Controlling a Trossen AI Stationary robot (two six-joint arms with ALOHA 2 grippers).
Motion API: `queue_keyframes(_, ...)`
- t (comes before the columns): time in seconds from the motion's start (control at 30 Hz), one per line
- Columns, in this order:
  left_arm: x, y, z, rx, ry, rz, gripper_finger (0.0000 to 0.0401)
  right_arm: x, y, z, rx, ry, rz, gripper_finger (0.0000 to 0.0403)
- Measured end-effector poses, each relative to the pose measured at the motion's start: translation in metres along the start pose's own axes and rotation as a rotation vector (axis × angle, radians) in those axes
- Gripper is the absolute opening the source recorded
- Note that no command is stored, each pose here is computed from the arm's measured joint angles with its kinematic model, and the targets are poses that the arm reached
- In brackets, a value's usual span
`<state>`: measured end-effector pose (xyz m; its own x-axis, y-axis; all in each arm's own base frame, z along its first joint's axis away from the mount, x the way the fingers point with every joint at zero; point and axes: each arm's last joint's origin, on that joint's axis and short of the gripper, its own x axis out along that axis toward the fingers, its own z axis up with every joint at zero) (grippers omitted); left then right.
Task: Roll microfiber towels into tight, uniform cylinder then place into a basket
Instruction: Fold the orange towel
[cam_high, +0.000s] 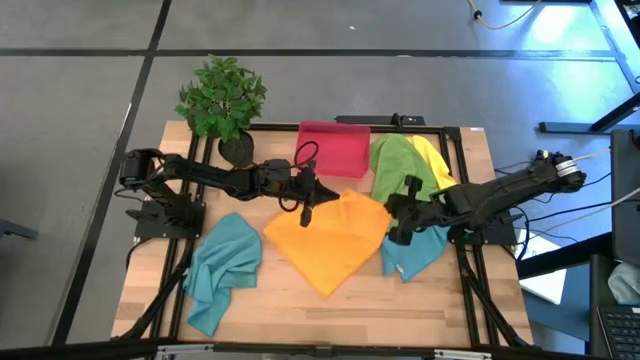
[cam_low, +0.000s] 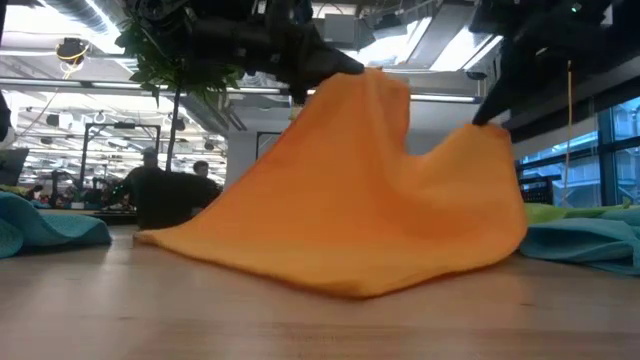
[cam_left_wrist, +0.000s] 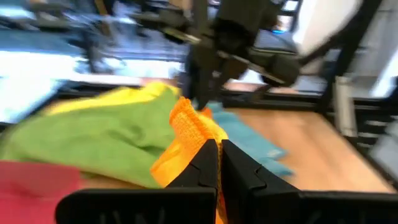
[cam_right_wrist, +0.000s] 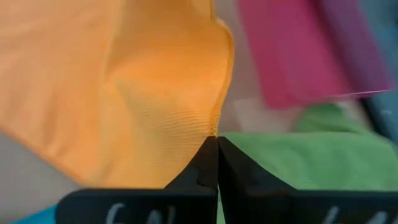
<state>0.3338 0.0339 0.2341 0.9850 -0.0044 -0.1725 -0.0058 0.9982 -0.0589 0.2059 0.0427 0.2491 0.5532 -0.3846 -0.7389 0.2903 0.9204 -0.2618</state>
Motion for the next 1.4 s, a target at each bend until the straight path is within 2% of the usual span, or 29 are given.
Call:
queue_keyframes(0.23,-0.02,-0.014,0.019,0.09,0.008,0.252,0.0,-0.01,-0.02,0.017,-0.002,-0.013,-0.15,0.0)
queue_keyframes(0.5,-0.042,-0.044,0.023,0.161,0.093,0.434,0.0,-0.006,-0.042,0.035,-0.003,-0.058,-0.216,0.0)
queue_keyframes(0.73,-0.048,-0.06,0.01,0.194,0.193,0.574,0.0,-0.001,-0.05,0.052,0.013,-0.171,-0.162,0.0)
queue_keyframes(0.9,-0.052,-0.064,0.005,0.246,0.214,0.673,0.0,0.006,-0.047,0.056,0.003,-0.181,-0.12,0.0)
queue_keyframes(1.07,-0.053,-0.058,-0.004,0.306,0.282,0.71,0.0,0.015,-0.034,0.056,0.002,-0.148,-0.037,0.0)
queue_keyframes(1.27,-0.056,-0.055,-0.017,0.381,0.343,0.683,0.0,0.023,-0.008,0.053,-0.035,-0.116,0.019,0.0)
queue_keyframes(1.4,-0.055,-0.047,-0.022,0.384,0.369,0.664,0.0,0.027,0.0,0.051,-0.066,-0.102,-0.026,0.0)
